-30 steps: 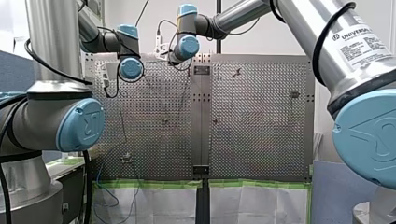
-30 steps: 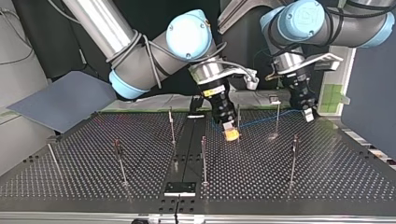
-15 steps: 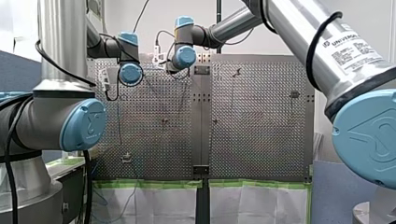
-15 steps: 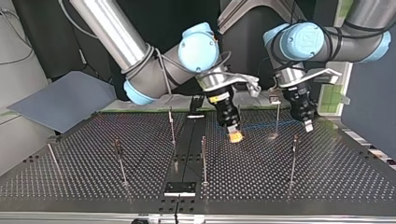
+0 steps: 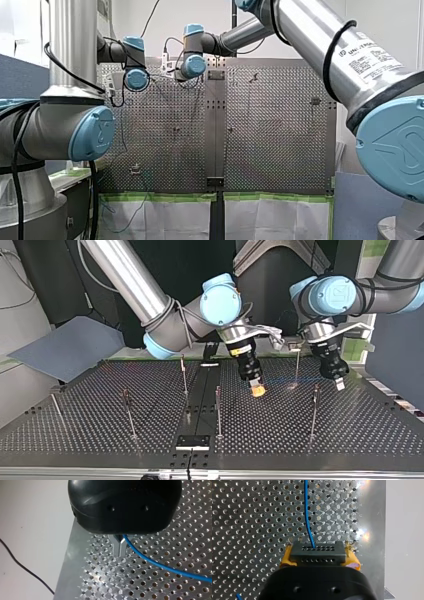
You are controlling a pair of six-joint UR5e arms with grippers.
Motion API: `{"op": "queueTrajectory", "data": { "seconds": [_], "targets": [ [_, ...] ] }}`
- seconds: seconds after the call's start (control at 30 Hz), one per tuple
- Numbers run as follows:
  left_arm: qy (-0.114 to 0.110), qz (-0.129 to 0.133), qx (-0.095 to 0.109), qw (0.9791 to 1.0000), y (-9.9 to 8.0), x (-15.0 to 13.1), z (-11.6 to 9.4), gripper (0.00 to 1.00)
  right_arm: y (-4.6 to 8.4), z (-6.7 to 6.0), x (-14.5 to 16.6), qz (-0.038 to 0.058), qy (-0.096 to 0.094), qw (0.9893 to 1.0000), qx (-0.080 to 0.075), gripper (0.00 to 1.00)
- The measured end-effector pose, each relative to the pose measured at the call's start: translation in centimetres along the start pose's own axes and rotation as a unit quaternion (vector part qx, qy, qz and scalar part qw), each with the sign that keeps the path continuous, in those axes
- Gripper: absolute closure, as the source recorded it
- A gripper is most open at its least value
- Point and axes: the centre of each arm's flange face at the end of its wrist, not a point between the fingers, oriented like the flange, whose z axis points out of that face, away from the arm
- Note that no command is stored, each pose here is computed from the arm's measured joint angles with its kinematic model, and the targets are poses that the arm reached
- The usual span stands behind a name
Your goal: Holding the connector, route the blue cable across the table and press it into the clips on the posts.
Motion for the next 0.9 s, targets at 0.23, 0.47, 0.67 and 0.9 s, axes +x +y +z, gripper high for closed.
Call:
{"op": "queueTrajectory", "data": {
  "seconds": [0.23, 0.47, 0.67, 0.9],
  "targets": [
    [-0.015, -0.008, 0.005, 0.9998, 0.2, -0.1, 1.6, 1.00, 0.2, 0.8, 0.9, 0.0020, 0.012, 0.9999, -0.002, 1.00],
    [-0.024, -0.014, 0.010, 0.9996, 0.3, -0.6, 3.1, 1.00, 0.4, 1.2, 1.6, 0.0032, 0.021, 0.9998, 0.001, 1.00],
    [-0.027, -0.016, 0.010, 0.9994, 0.7, -0.1, 4.6, 1.00, 0.5, 1.4, 1.2, 0.0029, 0.019, 0.9998, 0.002, 1.00],
    [-0.036, -0.023, 0.022, 0.9988, 0.9, -0.2, 6.6, 1.00, 0.8, 1.7, 1.3, 0.0028, 0.021, 0.9998, 0.002, 1.00]
  ]
}}
